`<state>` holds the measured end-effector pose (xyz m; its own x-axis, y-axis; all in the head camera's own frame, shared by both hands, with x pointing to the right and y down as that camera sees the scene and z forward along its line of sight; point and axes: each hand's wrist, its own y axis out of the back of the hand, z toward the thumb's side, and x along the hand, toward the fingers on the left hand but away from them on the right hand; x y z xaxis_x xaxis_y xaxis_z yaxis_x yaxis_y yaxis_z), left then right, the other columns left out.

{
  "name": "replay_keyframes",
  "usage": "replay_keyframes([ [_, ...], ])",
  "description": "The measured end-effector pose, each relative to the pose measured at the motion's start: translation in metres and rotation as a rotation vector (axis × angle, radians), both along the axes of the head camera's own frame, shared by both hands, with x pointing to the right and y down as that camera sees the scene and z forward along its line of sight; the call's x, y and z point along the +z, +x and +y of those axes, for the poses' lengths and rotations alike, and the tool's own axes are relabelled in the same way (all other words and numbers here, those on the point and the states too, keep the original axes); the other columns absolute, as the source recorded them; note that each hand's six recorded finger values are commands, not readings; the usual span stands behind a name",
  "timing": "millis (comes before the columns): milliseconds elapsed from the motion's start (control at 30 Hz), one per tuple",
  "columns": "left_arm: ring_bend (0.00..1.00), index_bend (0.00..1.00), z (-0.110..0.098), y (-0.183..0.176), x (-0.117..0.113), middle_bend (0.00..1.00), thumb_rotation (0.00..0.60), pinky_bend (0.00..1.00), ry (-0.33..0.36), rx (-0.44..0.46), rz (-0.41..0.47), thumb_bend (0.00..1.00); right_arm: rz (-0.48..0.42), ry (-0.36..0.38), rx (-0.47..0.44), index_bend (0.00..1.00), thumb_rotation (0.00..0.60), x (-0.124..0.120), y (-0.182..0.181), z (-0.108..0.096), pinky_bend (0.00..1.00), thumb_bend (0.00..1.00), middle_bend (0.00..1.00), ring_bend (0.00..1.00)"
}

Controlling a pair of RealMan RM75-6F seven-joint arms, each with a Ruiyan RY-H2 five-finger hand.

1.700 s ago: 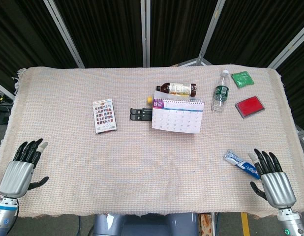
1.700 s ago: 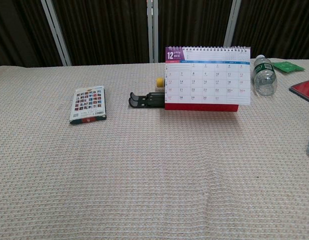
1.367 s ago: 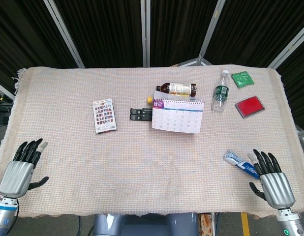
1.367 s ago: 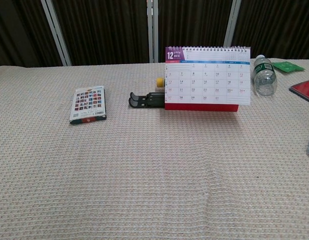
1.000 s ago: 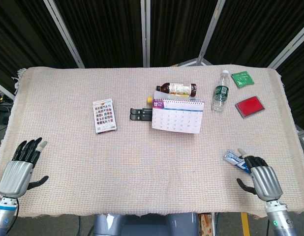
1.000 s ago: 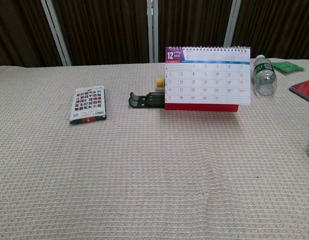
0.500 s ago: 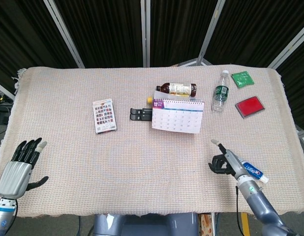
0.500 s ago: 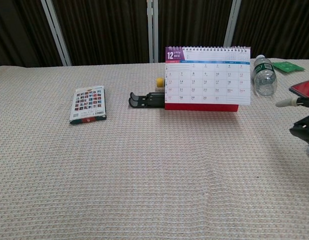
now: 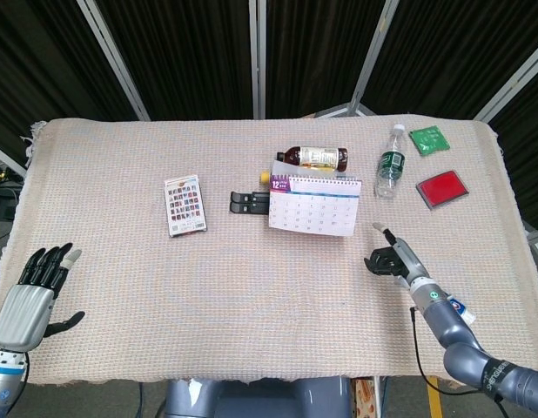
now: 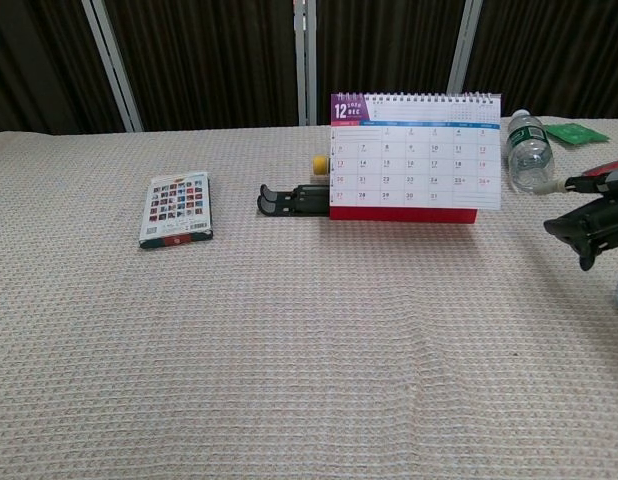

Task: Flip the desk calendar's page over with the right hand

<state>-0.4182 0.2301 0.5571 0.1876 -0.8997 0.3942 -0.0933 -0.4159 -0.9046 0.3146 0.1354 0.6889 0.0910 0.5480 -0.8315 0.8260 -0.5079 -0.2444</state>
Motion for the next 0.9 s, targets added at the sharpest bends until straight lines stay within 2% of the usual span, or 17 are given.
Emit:
replay_keyframes([
  [133,0.00,0.00,0.000,0.001,0.000,0.00,0.600,0.00,-0.001,0.002,0.001,0.12,-0.020,-0.029,-0.013,0.02,0.600,0.005,-0.008,0.002,0.58,0.39,0.70,0.67],
  [367,0.00,0.00,0.001,0.003,0.000,0.00,0.600,0.00,-0.003,0.011,0.005,0.12,-0.091,-0.044,-0.075,0.14,0.600,0.000,-0.035,0.003,0.58,0.43,0.71,0.68],
  [767,0.00,0.00,0.002,0.003,-0.002,0.00,0.600,0.00,-0.006,0.011,0.024,0.12,-0.200,0.092,-0.206,0.17,0.600,-0.043,-0.082,-0.015,0.56,0.45,0.71,0.68],
  [900,0.00,0.00,0.002,0.003,-0.002,0.00,0.600,0.00,-0.009,0.013,0.027,0.12,-0.193,0.152,-0.230,0.19,0.600,-0.056,-0.087,-0.027,0.52,0.44,0.57,0.57],
])
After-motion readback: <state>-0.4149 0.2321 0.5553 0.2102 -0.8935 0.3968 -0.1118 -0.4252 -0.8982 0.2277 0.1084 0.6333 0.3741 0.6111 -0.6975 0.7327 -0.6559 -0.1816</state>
